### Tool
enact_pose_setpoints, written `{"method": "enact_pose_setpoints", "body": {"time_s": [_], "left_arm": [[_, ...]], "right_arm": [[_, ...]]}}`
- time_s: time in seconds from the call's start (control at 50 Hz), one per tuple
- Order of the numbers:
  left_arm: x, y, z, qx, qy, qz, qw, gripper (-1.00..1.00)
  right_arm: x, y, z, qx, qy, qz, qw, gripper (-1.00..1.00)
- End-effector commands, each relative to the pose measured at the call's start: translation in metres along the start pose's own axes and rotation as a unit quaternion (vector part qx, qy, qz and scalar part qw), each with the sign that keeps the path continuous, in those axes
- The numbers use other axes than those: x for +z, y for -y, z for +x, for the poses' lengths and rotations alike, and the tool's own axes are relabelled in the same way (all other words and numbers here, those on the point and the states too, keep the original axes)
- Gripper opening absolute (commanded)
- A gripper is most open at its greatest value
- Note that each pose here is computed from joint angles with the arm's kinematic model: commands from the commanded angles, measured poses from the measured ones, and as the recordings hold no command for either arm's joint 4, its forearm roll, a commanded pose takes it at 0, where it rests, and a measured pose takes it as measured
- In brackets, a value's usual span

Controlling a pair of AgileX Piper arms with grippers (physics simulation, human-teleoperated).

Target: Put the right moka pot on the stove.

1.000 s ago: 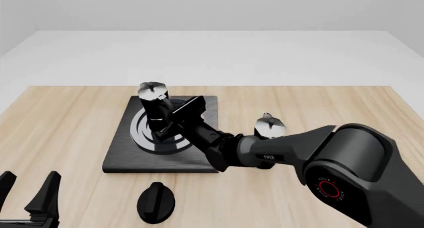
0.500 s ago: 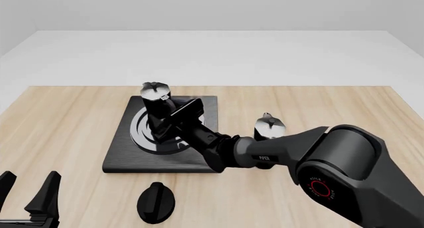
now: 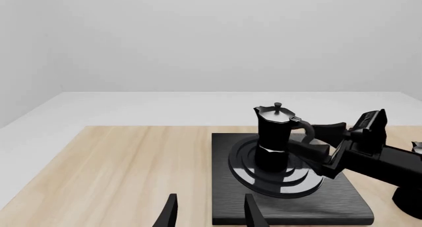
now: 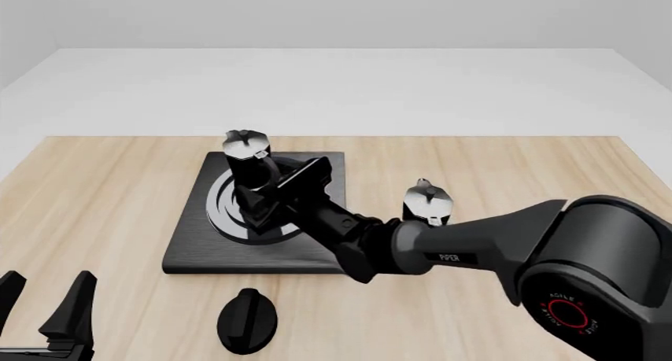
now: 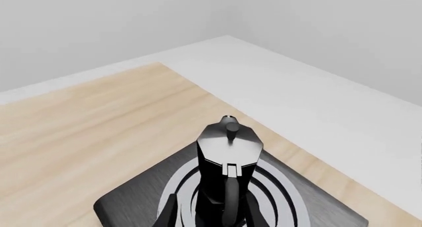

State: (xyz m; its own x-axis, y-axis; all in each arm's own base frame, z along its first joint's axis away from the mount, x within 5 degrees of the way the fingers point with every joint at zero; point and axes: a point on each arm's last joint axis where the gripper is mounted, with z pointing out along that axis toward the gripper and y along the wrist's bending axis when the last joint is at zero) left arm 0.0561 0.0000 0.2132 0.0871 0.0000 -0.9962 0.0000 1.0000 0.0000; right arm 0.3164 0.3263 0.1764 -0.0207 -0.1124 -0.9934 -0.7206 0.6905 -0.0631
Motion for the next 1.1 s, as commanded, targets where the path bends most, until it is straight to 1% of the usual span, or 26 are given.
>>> {"method": "enact_pose_setpoints", "body": {"time_s": [0.02, 0.18, 0.5, 0.72, 0.78, 0.82, 0.84, 0.86, 1.0, 1.1], "left_arm": [[0.0, 0.0, 0.0, 0.0, 0.0, 0.0, 1.0, 1.0], [0.0, 0.0, 0.0, 0.0, 0.0, 0.0, 1.0, 1.0], [0.0, 0.0, 0.0, 0.0, 0.0, 0.0, 1.0, 1.0], [0.0, 0.0, 0.0, 0.0, 0.0, 0.0, 1.0, 1.0], [0.0, 0.0, 0.0, 0.0, 0.0, 0.0, 1.0, 1.0], [0.0, 0.0, 0.0, 0.0, 0.0, 0.0, 1.0, 1.0], [0.0, 0.0, 0.0, 0.0, 0.0, 0.0, 1.0, 1.0], [0.0, 0.0, 0.0, 0.0, 0.0, 0.0, 1.0, 1.0], [0.0, 0.0, 0.0, 0.0, 0.0, 0.0, 1.0, 1.0], [0.0, 0.0, 0.0, 0.0, 0.0, 0.0, 1.0, 1.0]], "right_arm": [[-0.018, -0.002, -0.009, -0.004, 0.001, -0.003, 1.0, 1.0], [-0.03, -0.003, -0.013, -0.005, 0.0, -0.004, 1.0, 1.0], [-0.058, -0.002, -0.026, -0.009, 0.004, -0.004, 0.9999, 1.0], [-0.081, 0.0, -0.039, -0.006, 0.005, -0.004, 1.0, 1.0], [-0.084, 0.0, -0.039, -0.005, 0.002, -0.003, 1.0, 1.0], [-0.088, -0.003, -0.038, -0.003, -0.001, -0.008, 1.0, 1.0], [-0.09, -0.005, -0.038, -0.002, 0.0, -0.01, 0.9999, 1.0], [-0.096, -0.01, -0.039, 0.011, 0.007, -0.017, 0.9998, 1.0], [-0.116, -0.013, -0.036, 0.007, 0.003, -0.022, 0.9997, 1.0], [-0.135, -0.013, -0.042, 0.01, 0.01, -0.024, 0.9996, 1.0]]}}
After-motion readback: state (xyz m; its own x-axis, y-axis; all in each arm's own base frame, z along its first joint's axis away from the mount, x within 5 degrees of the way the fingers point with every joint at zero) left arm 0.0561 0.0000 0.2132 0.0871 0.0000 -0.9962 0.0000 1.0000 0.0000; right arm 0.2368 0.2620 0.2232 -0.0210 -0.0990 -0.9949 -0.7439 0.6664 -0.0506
